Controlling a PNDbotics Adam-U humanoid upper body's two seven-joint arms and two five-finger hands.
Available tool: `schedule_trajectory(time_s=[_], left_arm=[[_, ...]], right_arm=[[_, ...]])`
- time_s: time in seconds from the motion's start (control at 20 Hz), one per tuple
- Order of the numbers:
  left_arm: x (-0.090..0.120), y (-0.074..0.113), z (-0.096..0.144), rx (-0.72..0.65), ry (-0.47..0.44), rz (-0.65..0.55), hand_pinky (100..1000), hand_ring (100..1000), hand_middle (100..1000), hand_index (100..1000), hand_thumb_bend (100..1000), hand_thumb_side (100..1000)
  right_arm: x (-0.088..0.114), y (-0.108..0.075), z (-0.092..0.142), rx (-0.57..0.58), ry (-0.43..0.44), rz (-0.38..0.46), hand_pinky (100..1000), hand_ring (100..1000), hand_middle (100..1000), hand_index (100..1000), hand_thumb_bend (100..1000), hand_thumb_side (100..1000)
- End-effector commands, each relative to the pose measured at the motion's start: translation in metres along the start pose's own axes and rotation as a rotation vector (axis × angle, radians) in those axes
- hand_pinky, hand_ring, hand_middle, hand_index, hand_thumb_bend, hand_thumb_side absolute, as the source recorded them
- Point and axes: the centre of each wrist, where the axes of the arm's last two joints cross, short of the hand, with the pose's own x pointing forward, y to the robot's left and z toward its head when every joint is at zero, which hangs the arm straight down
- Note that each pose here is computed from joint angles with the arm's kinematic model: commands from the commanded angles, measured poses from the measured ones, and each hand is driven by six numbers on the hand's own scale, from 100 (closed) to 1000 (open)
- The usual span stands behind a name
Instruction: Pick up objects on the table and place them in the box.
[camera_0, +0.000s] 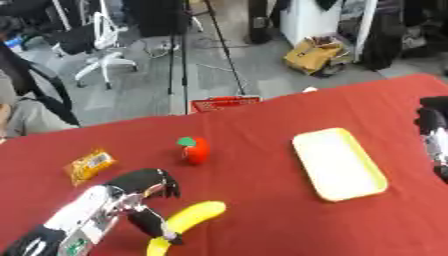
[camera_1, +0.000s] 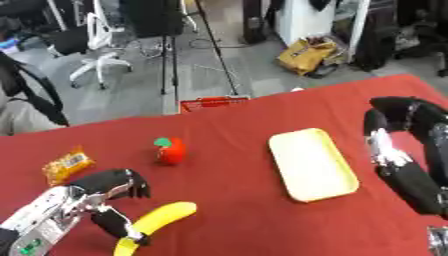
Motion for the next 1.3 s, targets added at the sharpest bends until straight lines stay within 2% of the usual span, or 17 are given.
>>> schedule_trajectory(time_s=[0.05,0.7,1.3], left_arm=[[0.0001,0.0119,0.0047,0.008,0.010,0.002,707,650,604,737,894,424],[0.0004,0.0110,0.0024,-0.022,0.052,-0.073,726,657,603,738,875,410],[0.0007,0.0108,0.0011,-0.018,0.057,-0.080,723,652,599,738,879,408]], right_arm=[[0.0067,-0.0062,-0.0043,-0.015,-0.035,0.009,597,611,606,746,262,666],[0.0067,-0.0063,-0.0043,-0.015,-0.036,0.009,597,611,606,746,261,666],[0.0067,-0.0063,-0.0043,-0.016,-0.036,0.010,597,611,606,746,260,665]])
